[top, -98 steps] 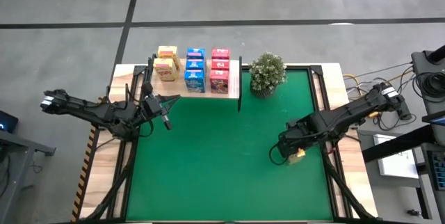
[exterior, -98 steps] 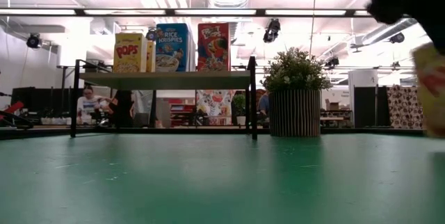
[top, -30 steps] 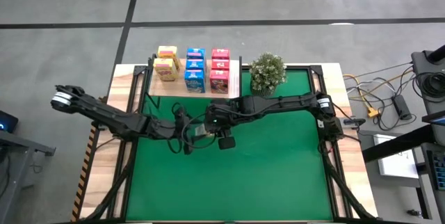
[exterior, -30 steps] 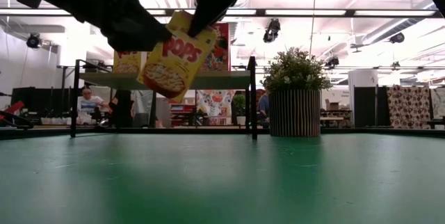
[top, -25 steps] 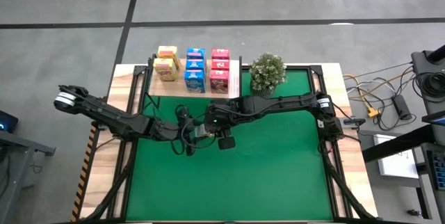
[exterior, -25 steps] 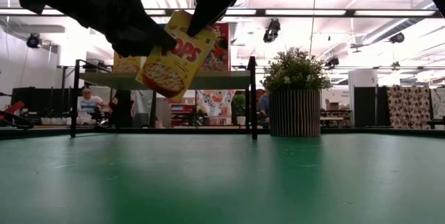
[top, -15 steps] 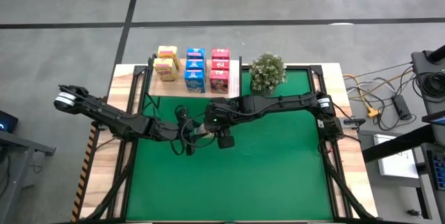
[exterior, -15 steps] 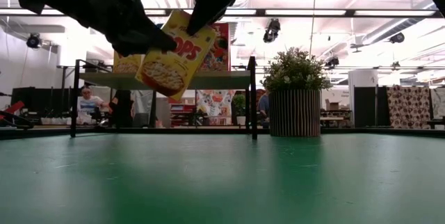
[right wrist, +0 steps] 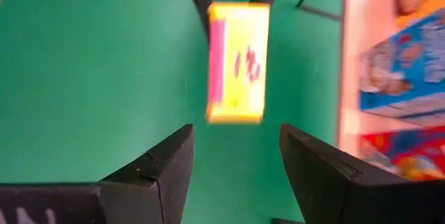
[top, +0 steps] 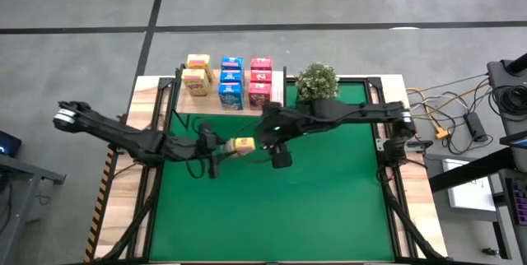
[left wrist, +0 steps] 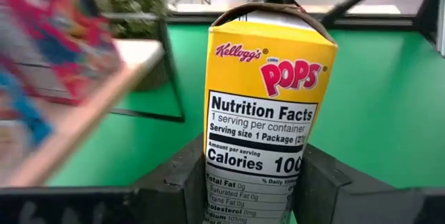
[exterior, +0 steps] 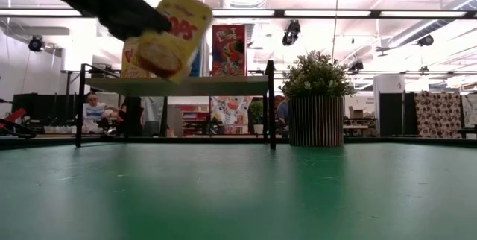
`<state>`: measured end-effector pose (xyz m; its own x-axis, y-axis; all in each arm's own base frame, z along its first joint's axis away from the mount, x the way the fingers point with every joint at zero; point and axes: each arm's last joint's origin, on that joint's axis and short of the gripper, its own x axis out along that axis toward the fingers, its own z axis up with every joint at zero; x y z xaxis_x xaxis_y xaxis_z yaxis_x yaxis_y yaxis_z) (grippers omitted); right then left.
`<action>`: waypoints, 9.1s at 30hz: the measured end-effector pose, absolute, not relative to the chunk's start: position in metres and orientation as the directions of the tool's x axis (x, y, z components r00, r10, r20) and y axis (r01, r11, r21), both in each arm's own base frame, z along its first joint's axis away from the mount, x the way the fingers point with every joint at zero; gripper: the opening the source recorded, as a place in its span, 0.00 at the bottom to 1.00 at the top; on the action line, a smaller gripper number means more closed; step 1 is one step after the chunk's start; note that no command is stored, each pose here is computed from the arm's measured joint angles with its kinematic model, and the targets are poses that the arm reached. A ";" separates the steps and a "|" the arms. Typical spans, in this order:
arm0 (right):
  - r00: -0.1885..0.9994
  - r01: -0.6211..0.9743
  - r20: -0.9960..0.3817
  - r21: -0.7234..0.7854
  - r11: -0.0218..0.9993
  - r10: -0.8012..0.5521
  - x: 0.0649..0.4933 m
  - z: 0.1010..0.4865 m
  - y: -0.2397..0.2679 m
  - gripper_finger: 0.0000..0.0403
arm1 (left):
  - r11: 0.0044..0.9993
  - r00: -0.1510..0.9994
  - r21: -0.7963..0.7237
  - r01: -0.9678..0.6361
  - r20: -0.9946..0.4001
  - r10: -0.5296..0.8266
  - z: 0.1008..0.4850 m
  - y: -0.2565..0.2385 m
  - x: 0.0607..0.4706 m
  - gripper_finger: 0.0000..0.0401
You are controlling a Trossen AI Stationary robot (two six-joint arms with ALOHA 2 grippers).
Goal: Stack cereal on shelf
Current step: Put the yellow cereal box on the shelf aligned with the other yellow cereal boxes
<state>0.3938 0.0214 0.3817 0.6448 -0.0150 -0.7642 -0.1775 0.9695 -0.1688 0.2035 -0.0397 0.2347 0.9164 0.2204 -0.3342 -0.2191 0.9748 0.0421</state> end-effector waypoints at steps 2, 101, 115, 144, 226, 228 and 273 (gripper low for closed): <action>0.670 -0.169 -0.742 -0.166 0.972 -0.010 0.381 0.395 0.021 0.50 | 0.965 0.909 0.063 -0.253 -0.327 0.260 0.242 -0.035 0.190 0.35; 0.900 -0.100 -0.436 -0.189 0.977 0.008 0.311 0.339 0.017 0.50 | 0.524 0.525 -0.021 -0.851 -0.022 0.851 0.258 0.014 0.105 0.59; 0.896 -0.110 -0.443 -0.206 0.972 0.007 0.310 0.339 0.017 0.50 | 0.592 0.592 -0.009 -0.806 -0.049 0.805 0.317 0.013 0.106 0.59; 0.892 -0.134 -0.452 -0.245 0.960 0.009 0.301 0.301 0.017 0.50 | 0.455 0.381 -0.110 -0.884 -0.734 0.562 0.422 0.019 0.123 0.71; 0.882 -0.142 -0.471 -0.249 0.958 0.008 0.300 0.298 0.017 0.50 | 0.727 0.033 0.318 -0.608 -0.905 0.424 0.376 0.087 0.171 0.57; 0.882 -0.142 -0.471 -0.249 0.958 0.008 0.300 0.298 0.017 0.50 | 0.783 0.051 0.303 -0.543 -0.919 0.391 0.376 0.086 0.172 0.57; 0.880 -0.141 -0.474 -0.245 0.959 0.008 0.300 0.297 0.017 0.50 | 0.838 0.026 0.542 -0.065 -0.838 0.545 0.379 0.090 0.176 0.57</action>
<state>0.3002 0.0168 0.2972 0.8803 0.0081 -0.4744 -0.1410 0.9591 -0.2454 0.1765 0.0897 0.3790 0.0264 0.5446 -0.8383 -0.0649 0.8378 0.5422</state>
